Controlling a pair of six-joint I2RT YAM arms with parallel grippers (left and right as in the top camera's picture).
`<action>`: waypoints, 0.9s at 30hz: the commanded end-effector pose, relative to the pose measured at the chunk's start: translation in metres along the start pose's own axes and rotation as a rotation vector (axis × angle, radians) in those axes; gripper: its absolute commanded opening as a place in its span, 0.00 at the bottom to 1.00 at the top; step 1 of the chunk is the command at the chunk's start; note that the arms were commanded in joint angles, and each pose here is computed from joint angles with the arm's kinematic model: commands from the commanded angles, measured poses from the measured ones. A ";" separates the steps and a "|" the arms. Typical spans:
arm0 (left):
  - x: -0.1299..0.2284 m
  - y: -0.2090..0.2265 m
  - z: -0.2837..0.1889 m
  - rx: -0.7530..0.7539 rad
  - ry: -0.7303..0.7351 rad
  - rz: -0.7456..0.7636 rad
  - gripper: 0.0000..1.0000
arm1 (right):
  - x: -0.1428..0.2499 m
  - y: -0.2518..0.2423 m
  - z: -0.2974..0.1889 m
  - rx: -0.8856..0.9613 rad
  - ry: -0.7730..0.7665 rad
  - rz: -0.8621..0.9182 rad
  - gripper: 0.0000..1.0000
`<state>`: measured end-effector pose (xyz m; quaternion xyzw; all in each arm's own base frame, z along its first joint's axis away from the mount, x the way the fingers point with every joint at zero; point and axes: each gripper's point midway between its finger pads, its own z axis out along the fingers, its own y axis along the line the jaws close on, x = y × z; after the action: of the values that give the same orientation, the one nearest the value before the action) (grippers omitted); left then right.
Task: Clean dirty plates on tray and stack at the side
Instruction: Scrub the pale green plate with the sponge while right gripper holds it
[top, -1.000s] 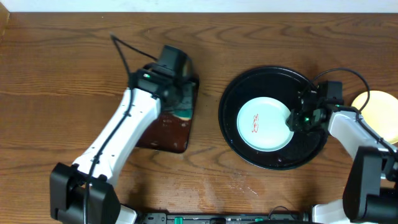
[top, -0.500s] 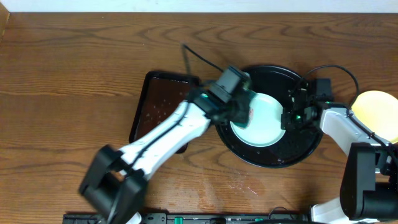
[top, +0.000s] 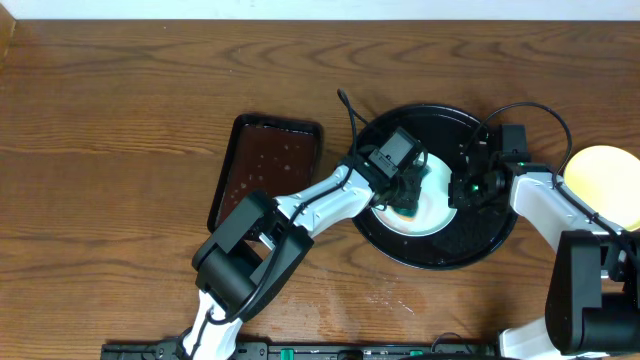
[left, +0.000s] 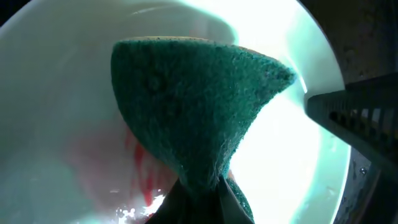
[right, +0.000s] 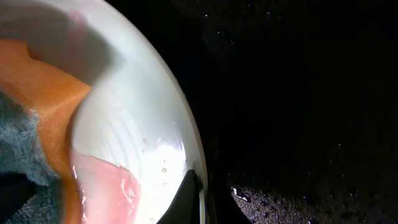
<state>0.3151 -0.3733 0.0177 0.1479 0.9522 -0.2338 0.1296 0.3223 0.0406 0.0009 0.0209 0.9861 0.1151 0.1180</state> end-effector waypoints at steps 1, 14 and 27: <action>0.011 0.057 0.011 -0.239 0.023 -0.053 0.07 | 0.030 0.010 0.016 -0.018 0.103 -0.028 0.01; 0.017 0.102 -0.029 -0.359 0.196 -0.078 0.07 | 0.030 0.009 0.016 -0.014 0.102 -0.028 0.01; 0.040 -0.024 0.019 0.100 0.242 0.036 0.07 | 0.031 0.010 0.016 -0.014 0.106 -0.030 0.01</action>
<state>0.3212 -0.3653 0.0182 0.1541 0.9573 -0.2338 0.0722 0.3194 0.0507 0.0016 0.0121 0.9849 0.1314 0.1121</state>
